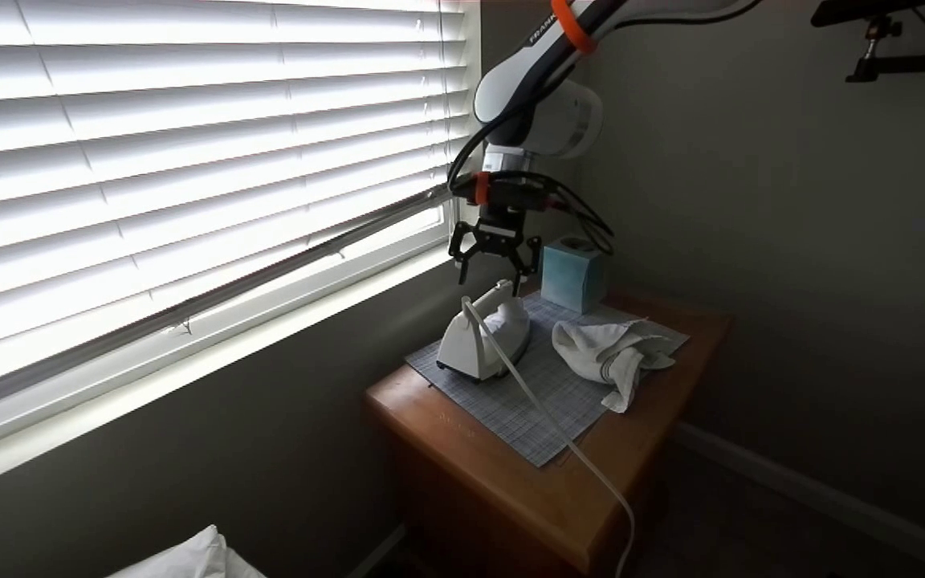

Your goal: Lift the pressing iron make it face towards the window and move it to the left

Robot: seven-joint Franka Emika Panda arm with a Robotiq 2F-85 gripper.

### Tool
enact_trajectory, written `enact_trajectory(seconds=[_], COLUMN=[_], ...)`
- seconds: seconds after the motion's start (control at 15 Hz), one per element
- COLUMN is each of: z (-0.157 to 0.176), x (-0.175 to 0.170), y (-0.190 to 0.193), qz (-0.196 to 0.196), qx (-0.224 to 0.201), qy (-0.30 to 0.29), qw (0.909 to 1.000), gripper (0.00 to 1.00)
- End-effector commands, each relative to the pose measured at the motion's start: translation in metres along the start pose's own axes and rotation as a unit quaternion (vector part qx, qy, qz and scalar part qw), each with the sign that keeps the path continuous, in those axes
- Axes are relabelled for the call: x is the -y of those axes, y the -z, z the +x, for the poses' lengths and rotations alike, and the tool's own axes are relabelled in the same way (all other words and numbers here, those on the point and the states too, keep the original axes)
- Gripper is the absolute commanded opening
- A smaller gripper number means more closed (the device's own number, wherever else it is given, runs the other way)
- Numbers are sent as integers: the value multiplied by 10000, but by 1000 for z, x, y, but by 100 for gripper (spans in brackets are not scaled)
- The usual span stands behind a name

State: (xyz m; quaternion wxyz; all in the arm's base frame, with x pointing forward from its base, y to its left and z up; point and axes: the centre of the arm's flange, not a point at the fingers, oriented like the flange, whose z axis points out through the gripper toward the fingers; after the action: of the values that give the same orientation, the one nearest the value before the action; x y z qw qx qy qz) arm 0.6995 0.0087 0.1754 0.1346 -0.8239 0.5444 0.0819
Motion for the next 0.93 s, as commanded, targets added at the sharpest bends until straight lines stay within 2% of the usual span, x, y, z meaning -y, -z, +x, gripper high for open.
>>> enact_trajectory(seconds=[0.0,0.4,0.47,0.67,0.73,0.87], z=[18,27,28,29,29,28], x=[16,18,18,16,15,13], y=[-19,-37,-39,-42,-42,-41], qz=[172,114,110,94,85,67], qx=[-27,-15,-26,-18,-12,-14], qy=[-354,-495,-523,-555,-558,-562], qw=[9992,9987,9986,9984,9984,9984], gripper=[100,98,94,74,63,53])
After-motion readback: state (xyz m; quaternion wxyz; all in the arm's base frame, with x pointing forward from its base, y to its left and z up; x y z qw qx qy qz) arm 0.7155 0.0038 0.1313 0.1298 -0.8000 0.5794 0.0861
